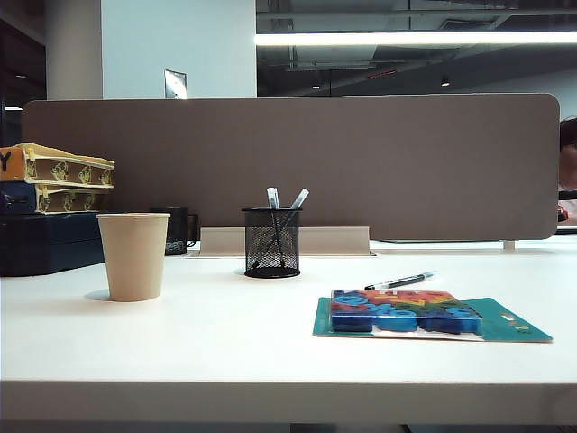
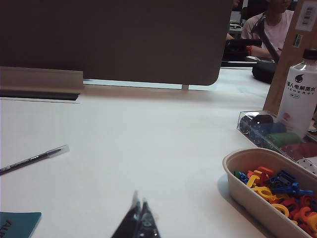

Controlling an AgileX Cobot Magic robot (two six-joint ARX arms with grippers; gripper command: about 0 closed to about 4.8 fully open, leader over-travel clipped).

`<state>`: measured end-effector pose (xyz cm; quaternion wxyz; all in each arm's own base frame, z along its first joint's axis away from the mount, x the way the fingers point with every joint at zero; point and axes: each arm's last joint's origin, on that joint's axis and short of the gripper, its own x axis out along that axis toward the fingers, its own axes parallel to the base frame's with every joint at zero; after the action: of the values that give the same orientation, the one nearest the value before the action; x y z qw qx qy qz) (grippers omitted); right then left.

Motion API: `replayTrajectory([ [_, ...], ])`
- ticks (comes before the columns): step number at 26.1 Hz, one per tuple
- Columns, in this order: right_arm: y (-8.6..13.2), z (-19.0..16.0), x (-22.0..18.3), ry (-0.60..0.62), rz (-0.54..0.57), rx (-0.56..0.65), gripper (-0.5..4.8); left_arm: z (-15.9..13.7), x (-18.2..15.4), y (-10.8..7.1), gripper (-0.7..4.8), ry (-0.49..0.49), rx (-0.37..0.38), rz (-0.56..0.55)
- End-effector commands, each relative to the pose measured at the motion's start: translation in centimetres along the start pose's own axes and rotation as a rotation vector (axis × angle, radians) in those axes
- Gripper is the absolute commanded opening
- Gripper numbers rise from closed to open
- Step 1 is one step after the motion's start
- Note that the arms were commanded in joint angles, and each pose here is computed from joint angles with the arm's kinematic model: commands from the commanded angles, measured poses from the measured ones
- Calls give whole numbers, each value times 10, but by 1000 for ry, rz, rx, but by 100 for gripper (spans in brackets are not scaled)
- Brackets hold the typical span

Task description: Pick up one pen and put it in the pen container.

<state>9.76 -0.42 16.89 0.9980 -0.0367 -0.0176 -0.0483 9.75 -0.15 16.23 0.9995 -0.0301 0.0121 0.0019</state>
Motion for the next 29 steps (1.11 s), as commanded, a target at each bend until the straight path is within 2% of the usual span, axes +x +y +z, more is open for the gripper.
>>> replayTrajectory([
  [1,0,1,-1,-29,10,55,-5,2,0,0,-5,-9,0,-5],
  [3,0,2,-1,-35,11,104,-5,2,0,0,-5,-9,0,-5],
  [12,0,5,-1,-68,9,110,-5,6,0,0,-5,-55,-4,-8],
  [14,0,6,-1,-76,9,110,-5,7,0,-1,-5,-57,-29,-27],
  [18,0,13,-2,-147,31,146,-5,13,-1,-4,3,-117,-22,-124],
  [20,0,15,-2,-168,33,148,-5,14,-1,-5,35,-126,-21,-139],
  [25,-1,20,-3,-209,36,172,-4,19,-2,-5,35,-175,-18,-162],
  [29,0,25,-4,-227,64,194,45,30,-6,-7,73,-205,-15,-200],
])
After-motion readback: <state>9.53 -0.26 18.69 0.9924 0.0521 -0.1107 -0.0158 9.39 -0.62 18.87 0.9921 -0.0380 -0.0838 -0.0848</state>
